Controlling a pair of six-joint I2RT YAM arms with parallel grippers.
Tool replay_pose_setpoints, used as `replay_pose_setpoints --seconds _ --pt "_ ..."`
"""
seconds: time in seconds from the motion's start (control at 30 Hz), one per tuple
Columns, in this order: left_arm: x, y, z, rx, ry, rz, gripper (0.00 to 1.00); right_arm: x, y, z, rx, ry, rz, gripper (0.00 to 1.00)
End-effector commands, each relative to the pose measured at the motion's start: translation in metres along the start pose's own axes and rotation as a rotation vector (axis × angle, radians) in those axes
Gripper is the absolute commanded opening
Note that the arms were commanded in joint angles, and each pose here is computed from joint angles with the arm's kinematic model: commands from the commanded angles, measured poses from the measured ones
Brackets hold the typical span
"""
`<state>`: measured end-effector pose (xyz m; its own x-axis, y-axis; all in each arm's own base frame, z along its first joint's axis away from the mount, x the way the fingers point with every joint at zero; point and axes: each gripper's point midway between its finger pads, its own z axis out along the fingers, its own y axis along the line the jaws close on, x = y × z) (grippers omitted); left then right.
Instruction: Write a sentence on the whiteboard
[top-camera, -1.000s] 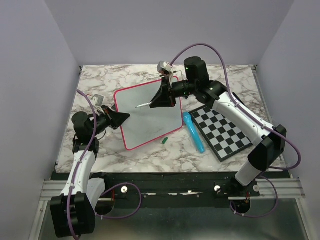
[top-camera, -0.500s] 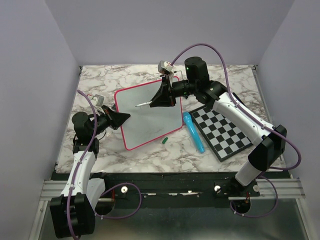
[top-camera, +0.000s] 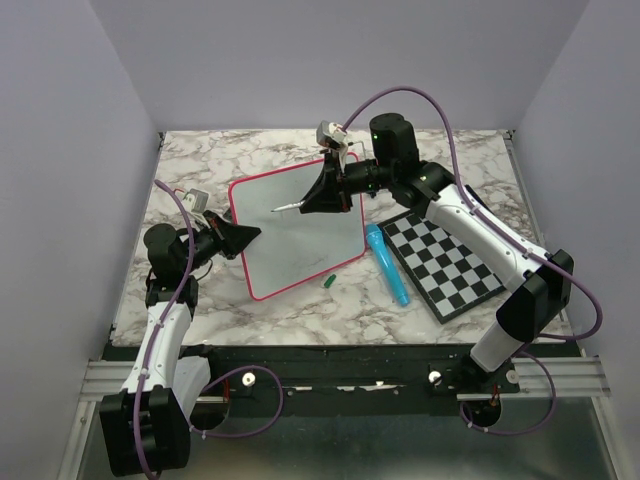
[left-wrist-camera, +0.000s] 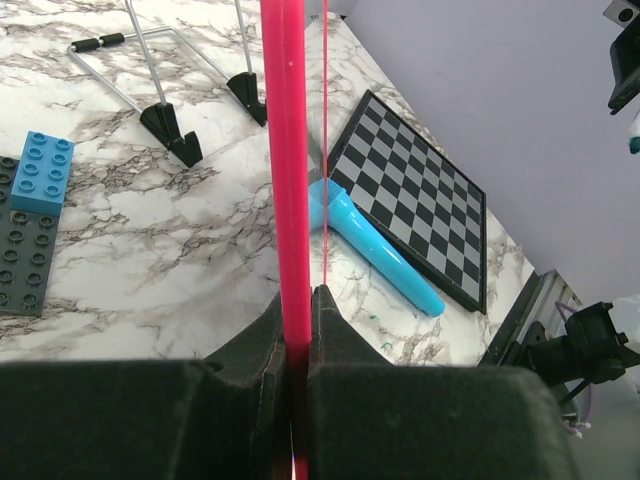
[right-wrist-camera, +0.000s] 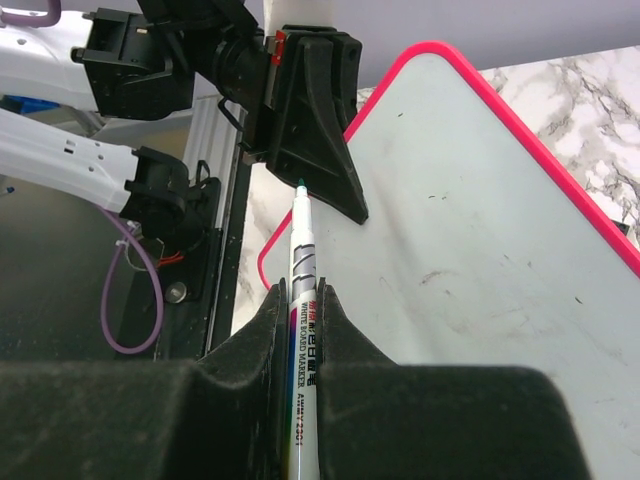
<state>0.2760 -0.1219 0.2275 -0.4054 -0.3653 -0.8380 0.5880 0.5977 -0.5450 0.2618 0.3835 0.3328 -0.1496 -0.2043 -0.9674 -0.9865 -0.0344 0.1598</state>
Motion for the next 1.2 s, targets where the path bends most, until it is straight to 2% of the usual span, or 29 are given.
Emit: replay_pose_setpoints --seconds 0.0,0.33,0.47,0.7,0.9,1.17 --pt "-0.02 -0.006 0.003 0.015 -0.052 0.127 0.0 -0.007 -0.002 -0.01 0.027 -0.016 -0.036 0.0" --pt "-0.02 -0.007 0.004 0.02 -0.047 0.121 0.0 -0.009 0.0 -0.038 0.032 -0.032 -0.057 0.01" --pt "-0.021 -0.008 0.002 0.009 -0.049 0.136 0.0 -0.002 -0.005 -0.056 0.059 -0.01 -0.122 0.0" --pt "-0.021 -0.008 0.002 -0.001 -0.043 0.135 0.0 0.0 -0.017 -0.087 0.109 0.017 -0.148 0.01" --pt "-0.021 -0.008 0.001 -0.009 -0.045 0.136 0.0 0.021 -0.01 -0.093 0.085 0.074 -0.181 0.01" --pt "-0.021 -0.007 0.002 -0.012 -0.043 0.129 0.0 0.025 -0.005 -0.092 0.054 0.074 -0.174 0.01"
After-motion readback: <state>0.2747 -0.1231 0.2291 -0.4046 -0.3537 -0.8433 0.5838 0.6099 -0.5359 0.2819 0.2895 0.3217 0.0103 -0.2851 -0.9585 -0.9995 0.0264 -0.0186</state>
